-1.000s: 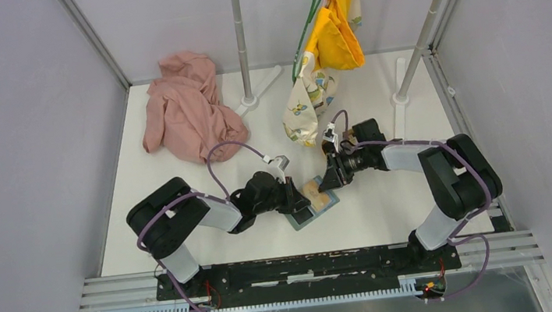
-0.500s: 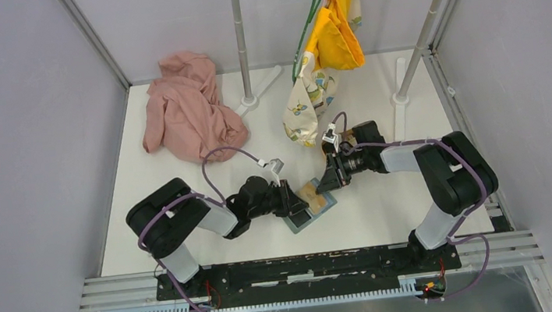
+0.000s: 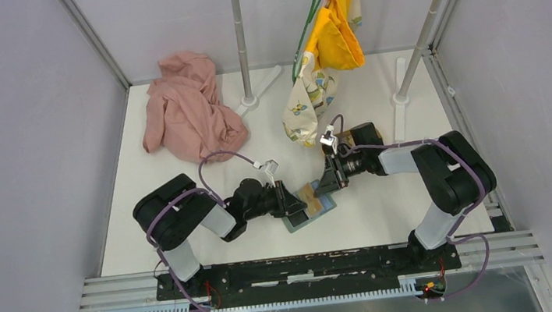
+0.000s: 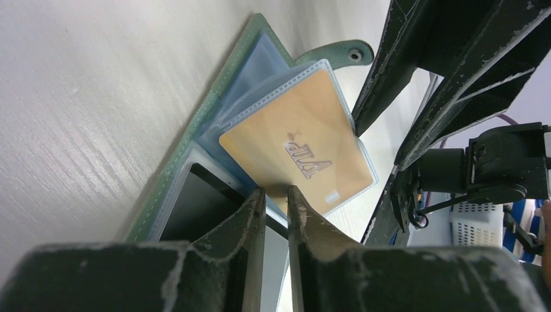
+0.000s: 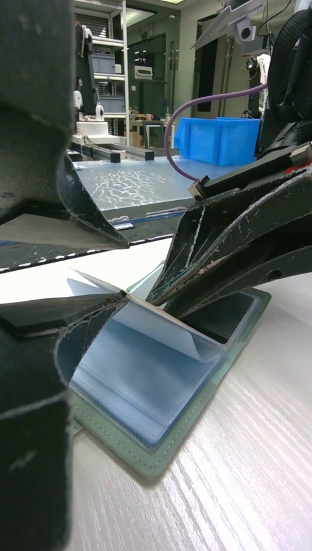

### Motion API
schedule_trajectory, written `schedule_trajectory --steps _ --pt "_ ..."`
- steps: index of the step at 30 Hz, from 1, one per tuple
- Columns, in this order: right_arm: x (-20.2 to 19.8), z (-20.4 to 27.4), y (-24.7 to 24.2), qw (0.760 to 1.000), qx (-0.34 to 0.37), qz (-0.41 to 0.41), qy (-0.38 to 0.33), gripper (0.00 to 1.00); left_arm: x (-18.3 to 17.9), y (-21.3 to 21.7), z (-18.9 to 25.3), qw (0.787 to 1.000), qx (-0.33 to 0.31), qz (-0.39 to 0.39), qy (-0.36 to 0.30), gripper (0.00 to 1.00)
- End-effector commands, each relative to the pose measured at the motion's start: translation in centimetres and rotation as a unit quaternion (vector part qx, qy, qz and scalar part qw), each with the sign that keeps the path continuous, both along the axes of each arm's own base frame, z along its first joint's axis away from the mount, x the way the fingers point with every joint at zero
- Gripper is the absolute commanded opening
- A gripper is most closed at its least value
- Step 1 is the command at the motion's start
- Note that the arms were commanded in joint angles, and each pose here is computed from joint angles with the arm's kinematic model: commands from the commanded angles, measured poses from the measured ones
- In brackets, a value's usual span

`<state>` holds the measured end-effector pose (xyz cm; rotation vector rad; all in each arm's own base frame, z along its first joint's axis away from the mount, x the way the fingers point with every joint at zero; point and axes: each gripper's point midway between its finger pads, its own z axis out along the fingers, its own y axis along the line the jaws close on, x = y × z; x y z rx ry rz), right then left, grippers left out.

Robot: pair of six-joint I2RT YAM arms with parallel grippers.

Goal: Put the credit cards into the card holder
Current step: Insert the credit card into the card holder.

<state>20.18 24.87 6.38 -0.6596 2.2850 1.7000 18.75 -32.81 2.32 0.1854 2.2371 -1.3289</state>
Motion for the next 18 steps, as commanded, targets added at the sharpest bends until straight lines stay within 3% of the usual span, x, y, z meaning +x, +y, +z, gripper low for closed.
schedule_trajectory --steps 1,18 --pt "-0.7 -0.1 0.5 1.0 0.009 0.015 0.003 0.38 0.7 -1.2 3.6 0.997 -0.076 -0.003 -0.028 0.26" --pt "-2.4 0.4 2.4 0.998 0.034 0.061 -0.002 0.44 0.6 -0.5 4.1 0.995 -0.094 0.005 -0.029 0.25"
